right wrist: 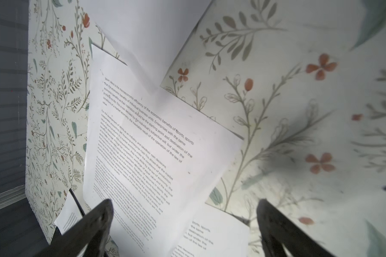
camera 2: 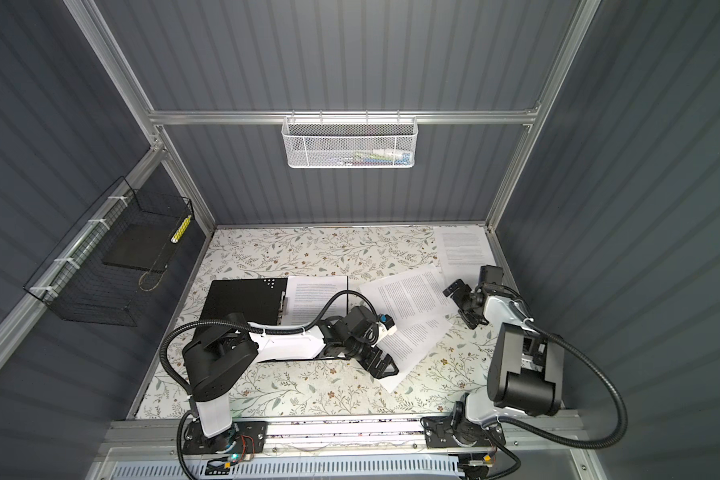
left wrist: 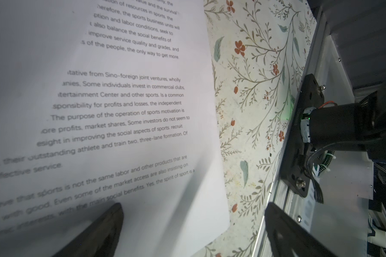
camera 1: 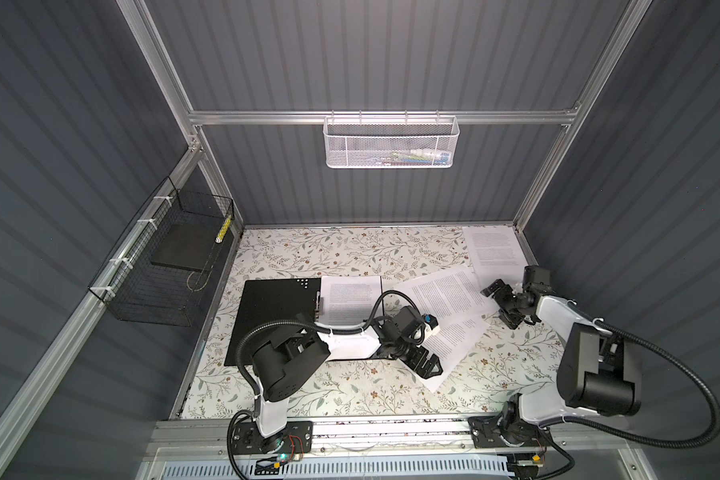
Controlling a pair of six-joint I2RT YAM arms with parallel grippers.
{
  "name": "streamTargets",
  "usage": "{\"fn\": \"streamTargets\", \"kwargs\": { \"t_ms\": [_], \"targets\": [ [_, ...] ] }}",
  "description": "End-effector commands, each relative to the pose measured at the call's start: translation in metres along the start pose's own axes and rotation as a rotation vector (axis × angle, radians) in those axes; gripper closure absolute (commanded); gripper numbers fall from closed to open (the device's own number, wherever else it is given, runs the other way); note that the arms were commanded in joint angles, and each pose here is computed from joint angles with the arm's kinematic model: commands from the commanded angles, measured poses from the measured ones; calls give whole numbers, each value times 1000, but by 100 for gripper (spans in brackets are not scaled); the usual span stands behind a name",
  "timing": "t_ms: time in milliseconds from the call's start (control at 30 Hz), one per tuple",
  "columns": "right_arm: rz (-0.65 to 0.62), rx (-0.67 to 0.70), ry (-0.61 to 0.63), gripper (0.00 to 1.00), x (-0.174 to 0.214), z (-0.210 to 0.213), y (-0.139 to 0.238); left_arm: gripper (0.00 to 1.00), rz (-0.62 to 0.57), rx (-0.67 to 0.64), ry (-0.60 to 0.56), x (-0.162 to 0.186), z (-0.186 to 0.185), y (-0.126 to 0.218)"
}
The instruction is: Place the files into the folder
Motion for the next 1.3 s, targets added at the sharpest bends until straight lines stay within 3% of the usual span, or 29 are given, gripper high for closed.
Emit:
{"fn": "streamTargets", "kwargs": {
  "t_ms": [0,333,900,1267],
  "targets": [
    [88,42,7,1,14,-12,-8,0,316,-162,181,70,39,-20],
    [194,-34,14,1,19,-8,-25,0,312,-167,175,68,37,-18],
    [342,43,52,1,47,-7,-32,0,292,-163,148,50,32,-23],
    [338,-148,78,1,72,7,-15,0,305,-147,156,44,35,-38]
  ]
}}
Point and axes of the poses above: each gripper's point midway between its finger pads, its own y axis back along the fingers, its own z axis along the line the jaws close on, x = y × z, the point moved 9 cm from there along y, back along the fingers, and after that the axes turned 6 degrees about y, right-handed, at the moved point
